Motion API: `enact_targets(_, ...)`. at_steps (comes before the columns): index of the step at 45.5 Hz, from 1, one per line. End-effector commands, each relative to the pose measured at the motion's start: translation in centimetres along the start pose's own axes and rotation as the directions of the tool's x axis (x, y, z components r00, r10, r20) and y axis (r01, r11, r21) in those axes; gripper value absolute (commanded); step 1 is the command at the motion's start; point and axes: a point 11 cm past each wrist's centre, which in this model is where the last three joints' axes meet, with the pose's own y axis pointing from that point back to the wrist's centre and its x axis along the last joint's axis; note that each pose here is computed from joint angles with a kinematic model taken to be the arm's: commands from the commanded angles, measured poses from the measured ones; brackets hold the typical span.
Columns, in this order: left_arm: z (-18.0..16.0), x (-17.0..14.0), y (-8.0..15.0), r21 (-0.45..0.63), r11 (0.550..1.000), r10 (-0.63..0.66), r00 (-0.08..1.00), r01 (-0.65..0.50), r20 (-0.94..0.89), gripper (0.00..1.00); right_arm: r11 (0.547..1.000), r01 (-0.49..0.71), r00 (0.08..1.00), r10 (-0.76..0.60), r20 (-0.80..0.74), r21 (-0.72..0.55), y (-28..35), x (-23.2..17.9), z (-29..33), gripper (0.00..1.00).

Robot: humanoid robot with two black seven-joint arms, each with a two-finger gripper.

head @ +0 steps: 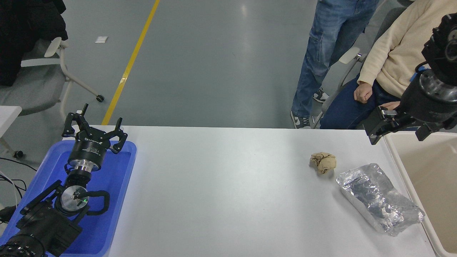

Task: Pick up foil plate and place in dustbin

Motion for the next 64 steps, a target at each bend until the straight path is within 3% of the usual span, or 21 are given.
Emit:
enact_targets(1,0.0,0.0,0.0,0.000,1.000,0.000,1.000,0.000,0.001,1.00,1.000,0.007,1.000,-0.007,-0.003,0.011,-0.3,-0.1,-0.3,1.00)
enact_targets(33,0.0,0.0,0.0,0.000,1.000,0.003,1.000,-0.003,0.002,1.00,0.998,0.065,0.997,-0.065,0.034,0.012,-2.4,-1.2,1.0,1.00)
enact_targets(49,0.0,0.0,0.0,0.000,1.000,0.003,1.000,-0.003,0.002,1.00,0.979,0.203,0.979,-0.204,0.025,0.026,-7.9,-3.7,1.2,1.00)
enact_targets(55,0.0,0.0,0.0,0.000,1.000,0.003,1.000,-0.003,0.002,1.00,0.985,0.170,0.984,-0.170,-0.045,-0.025,-10.4,-4.0,1.9,1.00)
enact_targets(64,0.0,0.0,0.0,0.000,1.000,0.003,1.000,-0.003,0.001,1.00,0.982,0.184,0.943,-0.191,-0.272,-0.051,-15.3,-6.0,0.4,1.00)
